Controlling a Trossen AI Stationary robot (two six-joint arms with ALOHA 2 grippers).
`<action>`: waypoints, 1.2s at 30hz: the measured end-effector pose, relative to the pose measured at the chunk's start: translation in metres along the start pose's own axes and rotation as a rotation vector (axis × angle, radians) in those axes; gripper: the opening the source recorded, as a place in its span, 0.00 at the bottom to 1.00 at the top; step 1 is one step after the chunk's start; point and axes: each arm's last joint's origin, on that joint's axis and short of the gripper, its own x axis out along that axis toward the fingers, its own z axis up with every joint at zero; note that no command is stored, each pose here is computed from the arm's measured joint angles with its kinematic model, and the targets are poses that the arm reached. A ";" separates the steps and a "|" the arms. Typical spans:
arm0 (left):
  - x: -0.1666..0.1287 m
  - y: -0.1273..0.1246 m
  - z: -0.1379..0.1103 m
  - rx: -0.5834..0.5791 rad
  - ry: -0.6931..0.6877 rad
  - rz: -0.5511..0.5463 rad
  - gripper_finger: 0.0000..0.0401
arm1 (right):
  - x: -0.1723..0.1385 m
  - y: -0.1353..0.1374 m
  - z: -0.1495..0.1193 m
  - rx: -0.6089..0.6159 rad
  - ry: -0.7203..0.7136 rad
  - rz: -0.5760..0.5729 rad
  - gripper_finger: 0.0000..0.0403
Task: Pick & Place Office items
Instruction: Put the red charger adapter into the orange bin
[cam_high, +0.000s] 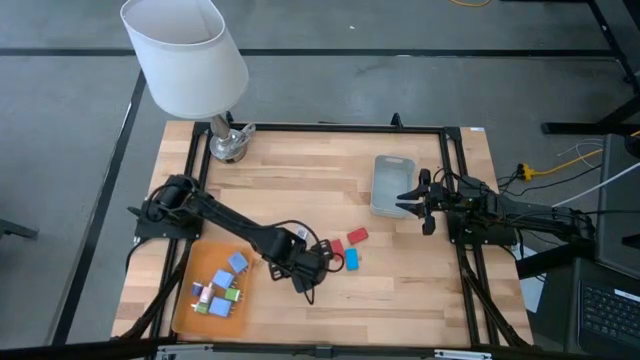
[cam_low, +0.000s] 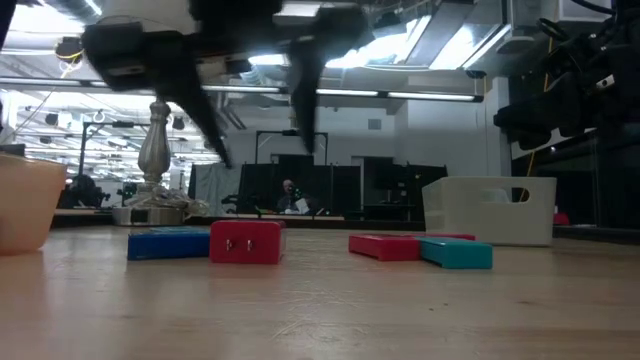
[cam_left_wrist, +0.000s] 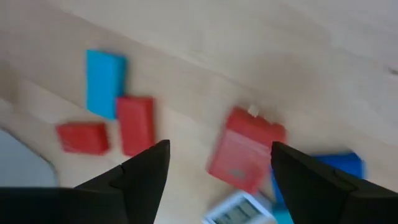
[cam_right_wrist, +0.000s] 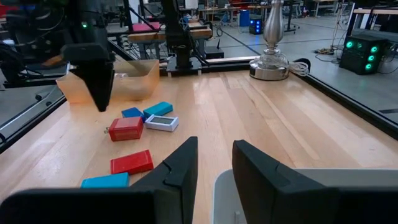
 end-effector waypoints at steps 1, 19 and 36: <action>0.000 0.001 0.001 0.003 -0.017 0.005 0.67 | 0.000 0.000 0.000 0.000 0.000 0.000 0.25; 0.024 0.013 -0.026 -0.053 -0.010 -0.132 0.68 | 0.000 0.000 0.000 0.000 0.000 0.000 0.25; 0.058 0.004 -0.026 -0.011 0.003 -0.263 0.77 | 0.000 0.000 0.000 0.000 0.000 -0.001 0.25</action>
